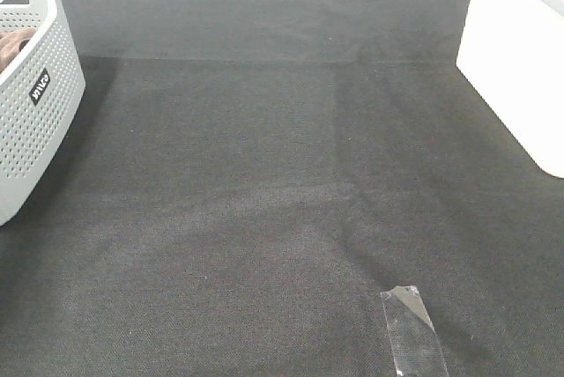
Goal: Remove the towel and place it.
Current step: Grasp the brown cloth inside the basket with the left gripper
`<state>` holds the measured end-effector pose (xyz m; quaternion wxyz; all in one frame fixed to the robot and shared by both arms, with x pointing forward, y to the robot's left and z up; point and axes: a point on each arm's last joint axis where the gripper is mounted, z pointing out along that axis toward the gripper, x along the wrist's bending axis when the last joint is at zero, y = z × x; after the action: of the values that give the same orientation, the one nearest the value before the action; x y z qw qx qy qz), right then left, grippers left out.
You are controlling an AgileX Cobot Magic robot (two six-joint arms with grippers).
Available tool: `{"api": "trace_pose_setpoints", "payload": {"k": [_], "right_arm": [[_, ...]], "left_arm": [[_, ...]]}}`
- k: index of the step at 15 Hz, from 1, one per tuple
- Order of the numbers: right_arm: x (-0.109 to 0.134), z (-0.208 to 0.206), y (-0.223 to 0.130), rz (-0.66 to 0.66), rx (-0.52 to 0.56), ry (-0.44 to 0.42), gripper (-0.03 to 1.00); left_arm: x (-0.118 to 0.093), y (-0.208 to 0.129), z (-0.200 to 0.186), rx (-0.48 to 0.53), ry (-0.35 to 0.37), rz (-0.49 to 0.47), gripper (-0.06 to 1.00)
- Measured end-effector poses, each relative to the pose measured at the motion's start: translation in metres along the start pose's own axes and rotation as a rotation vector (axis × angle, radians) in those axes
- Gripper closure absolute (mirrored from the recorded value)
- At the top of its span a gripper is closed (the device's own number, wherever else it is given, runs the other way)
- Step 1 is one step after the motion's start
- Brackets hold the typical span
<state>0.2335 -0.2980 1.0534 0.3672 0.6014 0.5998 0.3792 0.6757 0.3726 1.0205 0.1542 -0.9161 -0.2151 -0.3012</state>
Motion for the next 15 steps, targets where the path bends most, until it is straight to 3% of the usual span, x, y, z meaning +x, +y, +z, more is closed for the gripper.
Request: {"api": "trace_pose_setpoints", "payload": {"k": [4, 8, 12, 15], "right_arm": [[0.0, 0.0, 0.0, 0.0, 0.0, 0.0, 0.79], [0.0, 0.0, 0.0, 0.0, 0.0, 0.0, 0.79], [0.0, 0.0, 0.0, 0.001, 0.0, 0.003, 0.79], [0.001, 0.0, 0.0, 0.008, 0.0, 0.015, 0.79]], "left_arm": [[0.022, -0.009, -0.076, -0.075, 0.152, -0.173, 0.94], [0.03, -0.02, -0.149, -0.177, 0.281, -0.338, 0.94], [0.022, -0.01, -0.222, -0.334, 0.38, -0.367, 0.94], [0.014, 0.001, -0.257, -0.407, 0.394, -0.358, 0.94]]}}
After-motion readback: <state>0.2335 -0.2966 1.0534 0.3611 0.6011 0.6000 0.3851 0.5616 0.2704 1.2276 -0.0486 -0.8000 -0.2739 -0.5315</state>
